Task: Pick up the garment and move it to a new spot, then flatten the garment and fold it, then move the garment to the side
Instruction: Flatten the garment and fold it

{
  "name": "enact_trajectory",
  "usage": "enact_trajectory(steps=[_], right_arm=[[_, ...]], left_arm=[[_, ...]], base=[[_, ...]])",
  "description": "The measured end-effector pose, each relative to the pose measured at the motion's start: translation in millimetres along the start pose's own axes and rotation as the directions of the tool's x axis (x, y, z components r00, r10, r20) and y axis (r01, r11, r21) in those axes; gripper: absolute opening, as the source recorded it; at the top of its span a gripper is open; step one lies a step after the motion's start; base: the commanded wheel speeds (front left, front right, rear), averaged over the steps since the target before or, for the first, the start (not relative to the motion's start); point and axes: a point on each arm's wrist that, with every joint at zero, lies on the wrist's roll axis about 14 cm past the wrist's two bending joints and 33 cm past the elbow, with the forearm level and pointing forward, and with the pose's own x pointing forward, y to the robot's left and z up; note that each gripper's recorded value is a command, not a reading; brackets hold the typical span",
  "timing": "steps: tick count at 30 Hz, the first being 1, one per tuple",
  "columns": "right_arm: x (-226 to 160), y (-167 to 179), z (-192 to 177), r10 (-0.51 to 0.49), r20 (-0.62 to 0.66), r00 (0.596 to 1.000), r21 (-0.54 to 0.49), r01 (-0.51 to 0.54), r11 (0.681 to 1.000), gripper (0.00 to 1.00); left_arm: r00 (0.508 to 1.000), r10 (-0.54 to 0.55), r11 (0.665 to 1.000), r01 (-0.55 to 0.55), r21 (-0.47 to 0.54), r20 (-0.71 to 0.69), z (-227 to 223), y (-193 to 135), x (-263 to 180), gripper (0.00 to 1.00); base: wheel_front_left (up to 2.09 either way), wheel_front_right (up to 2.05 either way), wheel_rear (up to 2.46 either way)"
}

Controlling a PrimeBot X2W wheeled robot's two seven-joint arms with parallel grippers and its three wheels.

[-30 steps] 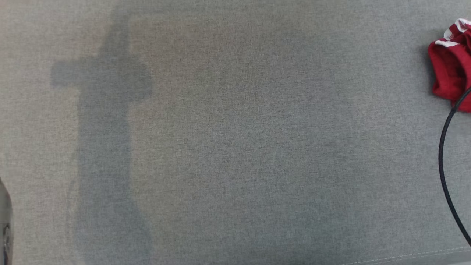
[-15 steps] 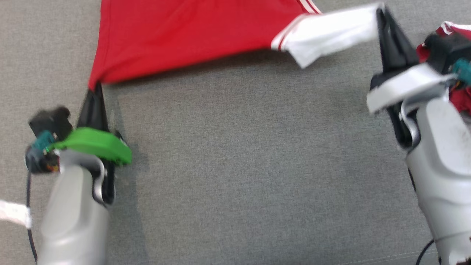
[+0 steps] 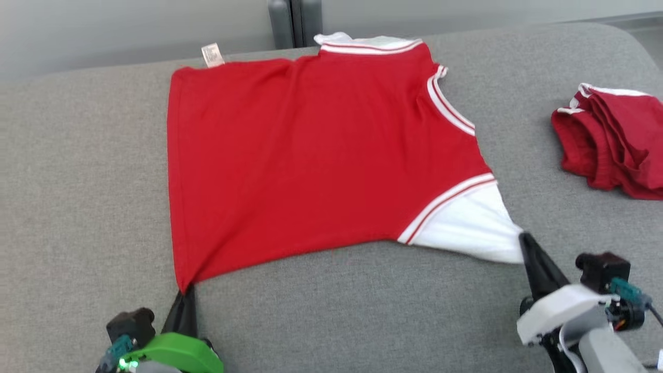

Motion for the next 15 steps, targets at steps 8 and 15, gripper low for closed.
enact_trajectory(steps=[8,15], right_arm=[[-72.2,-4.8,-40.4,-0.039,-0.093,0.995,0.036,0.042,0.998,0.00],[-101.3,-12.1,-41.8,-0.072,-0.078,0.994,0.057,0.076,0.995,0.00]], left_arm=[[0.999,0.031,0.999,-0.031,-0.015,0.006,-13.7,9.8,-49.0,0.00],[0.999,0.002,0.999,0.000,-0.051,0.038,-13.9,-0.6,-70.0,0.00]], base=[[0.00,0.00,0.00],[0.00,0.00,0.00]])
